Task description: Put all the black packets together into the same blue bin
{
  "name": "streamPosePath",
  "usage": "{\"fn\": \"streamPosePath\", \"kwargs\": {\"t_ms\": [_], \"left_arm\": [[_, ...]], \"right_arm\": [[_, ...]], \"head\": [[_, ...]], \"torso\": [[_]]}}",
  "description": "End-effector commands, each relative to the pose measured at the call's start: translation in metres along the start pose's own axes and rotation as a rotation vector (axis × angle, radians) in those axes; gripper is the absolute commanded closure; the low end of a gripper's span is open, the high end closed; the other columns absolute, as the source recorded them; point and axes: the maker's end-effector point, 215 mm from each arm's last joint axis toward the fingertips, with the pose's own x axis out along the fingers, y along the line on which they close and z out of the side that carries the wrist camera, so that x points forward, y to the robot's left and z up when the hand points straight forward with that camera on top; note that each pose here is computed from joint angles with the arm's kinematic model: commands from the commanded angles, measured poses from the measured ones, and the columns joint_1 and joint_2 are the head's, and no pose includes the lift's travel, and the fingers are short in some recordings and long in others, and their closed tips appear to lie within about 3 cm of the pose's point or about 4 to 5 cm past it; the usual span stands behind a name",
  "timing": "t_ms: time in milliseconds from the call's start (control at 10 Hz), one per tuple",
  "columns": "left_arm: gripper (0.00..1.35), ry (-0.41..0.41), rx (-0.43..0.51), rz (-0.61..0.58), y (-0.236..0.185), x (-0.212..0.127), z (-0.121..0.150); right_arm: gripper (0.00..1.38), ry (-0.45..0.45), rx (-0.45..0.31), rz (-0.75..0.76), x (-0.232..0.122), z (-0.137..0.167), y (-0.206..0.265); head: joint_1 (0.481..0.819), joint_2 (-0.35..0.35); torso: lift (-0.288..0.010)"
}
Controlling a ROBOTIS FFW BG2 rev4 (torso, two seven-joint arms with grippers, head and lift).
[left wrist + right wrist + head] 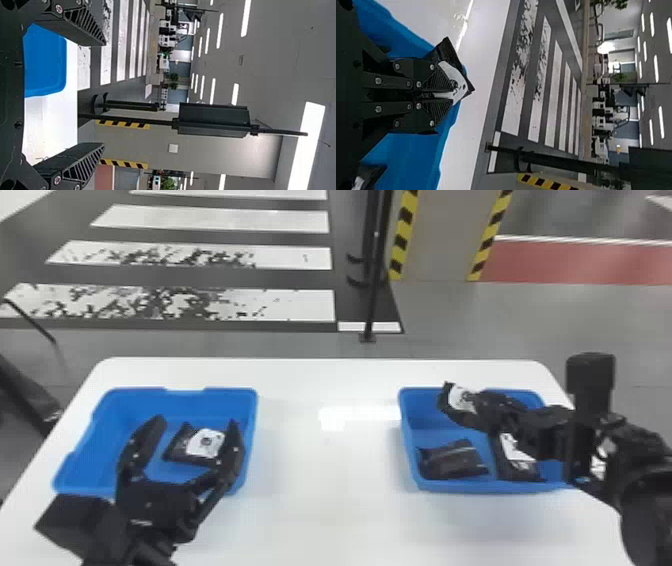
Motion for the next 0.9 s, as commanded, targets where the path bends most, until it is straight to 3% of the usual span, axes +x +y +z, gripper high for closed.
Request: {"fn": "streamPosePath", "kwargs": {"t_ms": [0,100,200,300,500,800], "left_arm": [[0.13,-0.002,0.0,0.003,0.001,-0.001,0.0],[0.13,0.001,0.001,0.001,0.001,-0.001,0.0],[0.13,0.001,0.001,-0.001,0.001,-0.001,0.0],[0.13,0.001,0.0,-0.003,0.0,0.001,0.0],[0.13,0.009,0.001,-0.002,0.001,0.006,-0.006],[0.13,0.062,0.016,-0.012,0.011,0.022,-0.026]], "right_arm": [[1.05,0.038,0.015,-0.101,-0.022,-0.025,-0.044],[0.87,0.033,0.018,-0.107,-0.021,-0.027,-0.051],[0.41,-0.002,0.012,-0.092,-0.021,-0.021,-0.047],[0.05,-0.032,0.007,-0.069,-0.023,-0.017,-0.033],[0.12,-0.134,0.002,-0.019,-0.039,-0.006,0.005],[0.13,-0.318,0.002,0.023,-0.077,0.004,0.061]], "head": [[0.695,-0.11],[0.695,-0.161],[0.695,-0.19],[0.695,-0.196],[0.695,-0.178],[0.695,-0.122]], "torso": [[-0.11],[-0.11],[-0.11],[-0.11],[-0.11],[-0.11]]}}
